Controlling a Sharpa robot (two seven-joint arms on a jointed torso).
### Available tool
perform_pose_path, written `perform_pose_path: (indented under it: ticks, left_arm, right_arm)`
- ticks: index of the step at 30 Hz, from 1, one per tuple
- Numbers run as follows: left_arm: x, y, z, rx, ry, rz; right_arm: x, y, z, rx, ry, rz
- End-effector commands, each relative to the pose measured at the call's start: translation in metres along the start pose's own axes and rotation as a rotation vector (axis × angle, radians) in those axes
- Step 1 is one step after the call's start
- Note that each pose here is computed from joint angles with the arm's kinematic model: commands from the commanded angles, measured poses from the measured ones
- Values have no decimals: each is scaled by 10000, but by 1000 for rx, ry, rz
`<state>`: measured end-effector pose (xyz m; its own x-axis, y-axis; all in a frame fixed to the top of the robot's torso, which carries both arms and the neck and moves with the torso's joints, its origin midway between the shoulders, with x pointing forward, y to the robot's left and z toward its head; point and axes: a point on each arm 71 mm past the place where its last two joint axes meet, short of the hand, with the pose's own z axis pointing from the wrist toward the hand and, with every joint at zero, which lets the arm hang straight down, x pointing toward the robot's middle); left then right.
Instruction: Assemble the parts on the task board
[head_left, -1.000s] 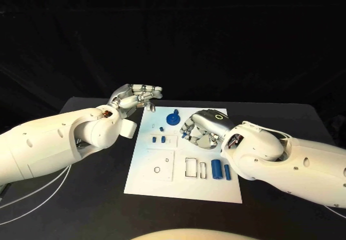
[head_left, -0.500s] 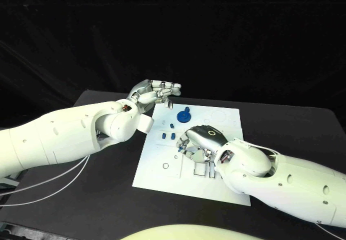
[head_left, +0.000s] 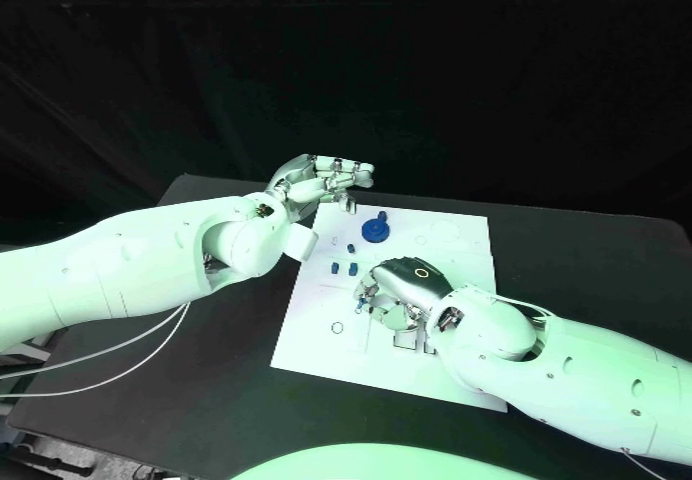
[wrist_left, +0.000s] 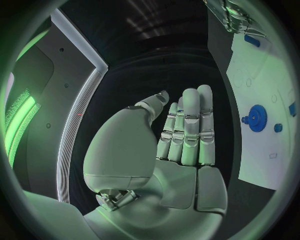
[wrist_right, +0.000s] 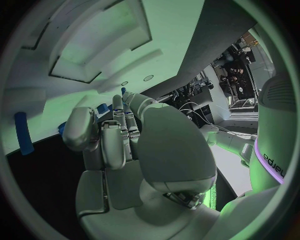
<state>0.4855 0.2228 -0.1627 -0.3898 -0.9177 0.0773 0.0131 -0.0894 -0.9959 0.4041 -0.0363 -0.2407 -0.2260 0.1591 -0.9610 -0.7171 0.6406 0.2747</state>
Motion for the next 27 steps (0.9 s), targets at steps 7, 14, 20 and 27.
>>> perform_pose_path:
  ticks: [7, 14, 20, 27]
  left_arm:
    - [32, -9, 9, 3, 23, -12]
    - [40, -9, 12, 2, 27, -12]
    - [43, -9, 11, 1, 29, -13]
    - [47, -8, 14, 0, 30, -13]
  right_arm:
    - [32, 7, 10, -13, 20, -23]
    - [61, 2, 21, -10, 44, -28]
    - [78, 0, 23, -7, 59, -30]
    - [94, 13, 29, -9, 69, -30]
